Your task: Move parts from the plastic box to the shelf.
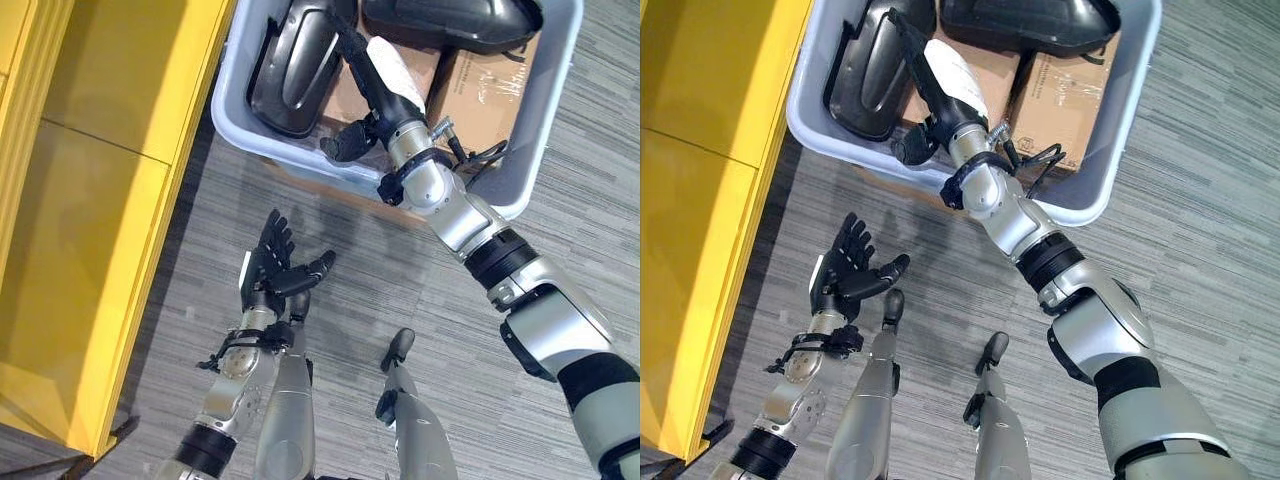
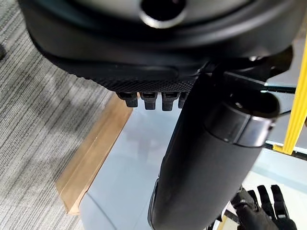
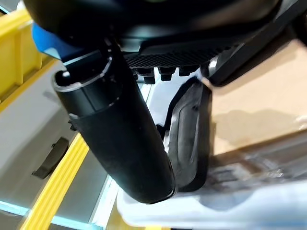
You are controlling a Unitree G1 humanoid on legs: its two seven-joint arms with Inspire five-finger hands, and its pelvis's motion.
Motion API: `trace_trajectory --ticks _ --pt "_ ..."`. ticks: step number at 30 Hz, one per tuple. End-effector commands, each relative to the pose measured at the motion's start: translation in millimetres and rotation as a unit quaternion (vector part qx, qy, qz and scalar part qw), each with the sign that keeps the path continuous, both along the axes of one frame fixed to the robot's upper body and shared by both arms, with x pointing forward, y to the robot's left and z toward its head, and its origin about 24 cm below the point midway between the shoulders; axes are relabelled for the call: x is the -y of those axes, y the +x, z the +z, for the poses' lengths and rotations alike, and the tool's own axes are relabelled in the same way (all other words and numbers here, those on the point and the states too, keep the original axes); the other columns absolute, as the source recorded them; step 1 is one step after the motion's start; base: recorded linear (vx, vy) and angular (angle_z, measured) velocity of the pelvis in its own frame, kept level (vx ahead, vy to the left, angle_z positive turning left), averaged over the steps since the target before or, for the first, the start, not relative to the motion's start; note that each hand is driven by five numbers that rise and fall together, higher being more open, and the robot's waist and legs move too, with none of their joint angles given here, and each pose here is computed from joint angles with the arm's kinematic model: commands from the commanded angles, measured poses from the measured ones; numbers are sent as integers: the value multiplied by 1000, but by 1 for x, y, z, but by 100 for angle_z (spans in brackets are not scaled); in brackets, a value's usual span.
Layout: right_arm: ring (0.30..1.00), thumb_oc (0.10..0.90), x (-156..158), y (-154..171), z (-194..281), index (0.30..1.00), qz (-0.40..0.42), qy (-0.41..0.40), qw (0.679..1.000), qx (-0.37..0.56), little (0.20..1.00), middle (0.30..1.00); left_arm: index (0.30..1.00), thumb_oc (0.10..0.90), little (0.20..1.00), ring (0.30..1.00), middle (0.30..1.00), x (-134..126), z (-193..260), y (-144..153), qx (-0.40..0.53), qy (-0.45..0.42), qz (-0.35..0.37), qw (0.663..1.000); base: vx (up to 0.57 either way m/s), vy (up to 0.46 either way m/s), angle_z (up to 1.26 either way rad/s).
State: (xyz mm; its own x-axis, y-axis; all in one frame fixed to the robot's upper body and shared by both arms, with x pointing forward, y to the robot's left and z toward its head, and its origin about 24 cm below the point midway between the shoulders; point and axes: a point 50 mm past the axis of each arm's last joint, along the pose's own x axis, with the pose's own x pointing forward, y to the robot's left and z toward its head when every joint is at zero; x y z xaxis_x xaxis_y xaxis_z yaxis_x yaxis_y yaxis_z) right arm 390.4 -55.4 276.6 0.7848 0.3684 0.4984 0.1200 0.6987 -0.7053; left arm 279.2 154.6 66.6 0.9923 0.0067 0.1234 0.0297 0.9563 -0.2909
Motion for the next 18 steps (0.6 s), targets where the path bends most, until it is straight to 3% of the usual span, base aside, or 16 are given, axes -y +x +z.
trace_trajectory --ticks 1,18 --pt "1000 900 -37 -39 85 1000 84 28 983 159 1000 1000 1000 900 1000 1000 1000 3 43 -3 112 -14 -8 994 10 18 4" --pt "1000 900 -52 -47 105 1000 97 33 979 177 1000 1000 1000 900 1000 1000 1000 6 50 -1 119 -23 -5 993 28 -4 10"
